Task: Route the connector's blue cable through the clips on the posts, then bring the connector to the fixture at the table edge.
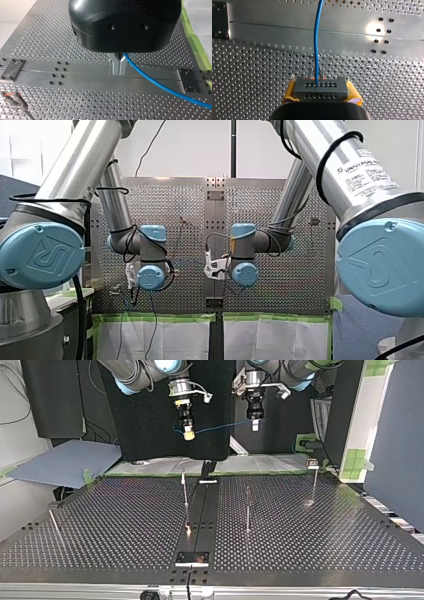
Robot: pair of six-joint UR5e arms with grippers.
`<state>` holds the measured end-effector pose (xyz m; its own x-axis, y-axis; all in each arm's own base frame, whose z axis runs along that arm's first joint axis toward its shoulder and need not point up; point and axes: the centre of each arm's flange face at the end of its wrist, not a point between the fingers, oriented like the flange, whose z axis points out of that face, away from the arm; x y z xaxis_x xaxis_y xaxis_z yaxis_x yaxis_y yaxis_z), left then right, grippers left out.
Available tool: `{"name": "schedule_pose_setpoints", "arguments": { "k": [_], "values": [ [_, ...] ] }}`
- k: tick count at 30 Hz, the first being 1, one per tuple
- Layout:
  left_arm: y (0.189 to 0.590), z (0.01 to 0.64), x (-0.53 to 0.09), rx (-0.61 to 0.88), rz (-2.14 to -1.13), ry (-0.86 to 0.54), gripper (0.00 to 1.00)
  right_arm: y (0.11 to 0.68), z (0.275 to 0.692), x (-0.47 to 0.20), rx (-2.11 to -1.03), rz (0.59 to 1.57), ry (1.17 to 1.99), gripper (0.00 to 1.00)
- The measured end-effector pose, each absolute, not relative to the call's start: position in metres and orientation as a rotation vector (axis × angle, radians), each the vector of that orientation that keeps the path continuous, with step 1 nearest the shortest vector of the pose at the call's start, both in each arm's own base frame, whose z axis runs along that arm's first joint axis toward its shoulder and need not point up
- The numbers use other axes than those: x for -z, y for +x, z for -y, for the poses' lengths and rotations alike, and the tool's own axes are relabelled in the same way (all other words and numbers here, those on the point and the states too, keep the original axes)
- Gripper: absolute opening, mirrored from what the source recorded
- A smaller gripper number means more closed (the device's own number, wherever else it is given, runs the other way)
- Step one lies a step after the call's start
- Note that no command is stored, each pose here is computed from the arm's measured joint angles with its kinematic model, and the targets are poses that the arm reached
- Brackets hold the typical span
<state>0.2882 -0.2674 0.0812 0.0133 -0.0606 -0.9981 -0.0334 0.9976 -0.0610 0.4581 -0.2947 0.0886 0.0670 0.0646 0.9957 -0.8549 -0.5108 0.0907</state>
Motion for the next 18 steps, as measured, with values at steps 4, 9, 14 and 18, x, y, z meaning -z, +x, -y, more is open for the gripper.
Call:
{"name": "schedule_pose_setpoints", "arguments": {
  "k": [4, 9, 14, 18],
  "values": [
    [0.288, 0.267, -0.081, 0.021, -1.558, -0.074, 0.00, 0.458, 0.295, -0.089, -1.545, 0.809, 1.593, 0.00],
    [0.283, 0.268, -0.083, 0.022, -1.565, -0.050, 0.00, 0.457, 0.300, -0.085, -1.522, 0.818, 1.594, 0.00],
    [0.279, 0.268, -0.093, 0.001, -1.572, -0.005, 0.00, 0.461, 0.310, -0.071, -1.466, 0.846, 1.614, 0.00],
    [0.278, 0.268, -0.102, -0.023, -1.572, 0.022, 0.00, 0.459, 0.309, -0.051, -1.410, 0.862, 1.670, 0.00]
  ]
}}
